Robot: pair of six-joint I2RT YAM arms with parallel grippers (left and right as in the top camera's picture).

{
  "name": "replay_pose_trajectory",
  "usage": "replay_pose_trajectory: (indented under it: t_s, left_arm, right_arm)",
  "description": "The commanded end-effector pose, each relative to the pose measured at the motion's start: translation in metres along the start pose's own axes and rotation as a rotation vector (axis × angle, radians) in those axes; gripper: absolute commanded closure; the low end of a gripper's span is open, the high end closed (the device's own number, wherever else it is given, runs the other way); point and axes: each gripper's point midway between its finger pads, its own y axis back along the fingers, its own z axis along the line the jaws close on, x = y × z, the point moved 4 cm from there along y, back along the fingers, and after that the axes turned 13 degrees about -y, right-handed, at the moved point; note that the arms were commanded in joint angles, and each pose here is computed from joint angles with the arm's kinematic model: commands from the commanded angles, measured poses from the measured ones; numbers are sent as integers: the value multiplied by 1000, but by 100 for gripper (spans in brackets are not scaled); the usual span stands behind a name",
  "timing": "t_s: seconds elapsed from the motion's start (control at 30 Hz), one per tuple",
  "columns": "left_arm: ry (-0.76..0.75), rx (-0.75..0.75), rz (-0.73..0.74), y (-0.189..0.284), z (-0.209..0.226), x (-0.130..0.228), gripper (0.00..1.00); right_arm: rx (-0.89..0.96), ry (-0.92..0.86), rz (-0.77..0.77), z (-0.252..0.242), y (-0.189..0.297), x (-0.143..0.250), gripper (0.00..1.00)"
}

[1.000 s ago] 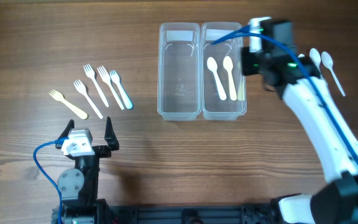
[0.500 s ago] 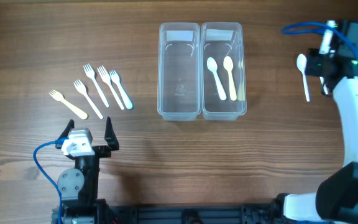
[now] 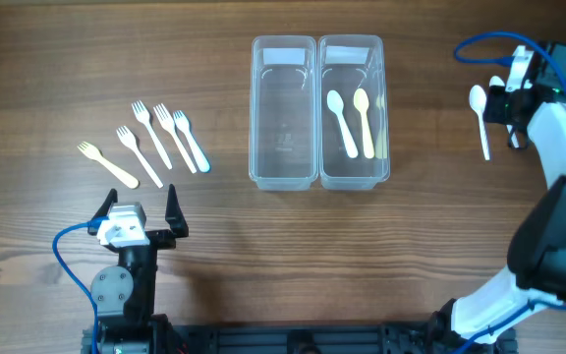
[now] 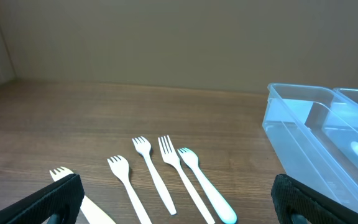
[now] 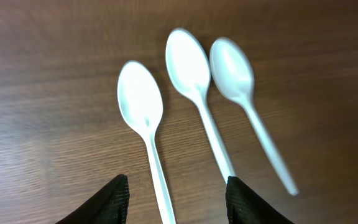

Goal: Pack container
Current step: 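Return right gripper to spoons and grasp next white spoon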

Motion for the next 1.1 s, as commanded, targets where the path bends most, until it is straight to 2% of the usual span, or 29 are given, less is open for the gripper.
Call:
replay_pose_trajectory:
  t_s: [0.0, 0.23, 0.37, 0.8, 0.87, 1.0, 1.07]
  left_arm:
    - [-19, 14, -4, 0, -3, 1, 0]
    - [-19, 14, -4, 0, -3, 1, 0]
    - [-19, 14, -4, 0, -3, 1, 0]
    - [-19, 14, -4, 0, -3, 1, 0]
    - [-19, 14, -4, 0, -3, 1, 0]
    - [-19, 14, -4, 0, -3, 1, 0]
    - [-19, 14, -4, 0, -3, 1, 0]
  right_arm:
    - [-19, 38, 67, 5, -32, 17, 50]
    - [-34, 40, 120, 8, -56, 32, 51]
    - [-72, 51, 122, 13, -59, 33, 58]
    - [-80, 50, 158, 15, -75, 44, 57]
    - [-80, 47, 159, 15, -75, 44, 63]
    - [-75, -14, 167, 15, -74, 46, 96]
    - [-75, -26, 171, 16, -74, 46, 96]
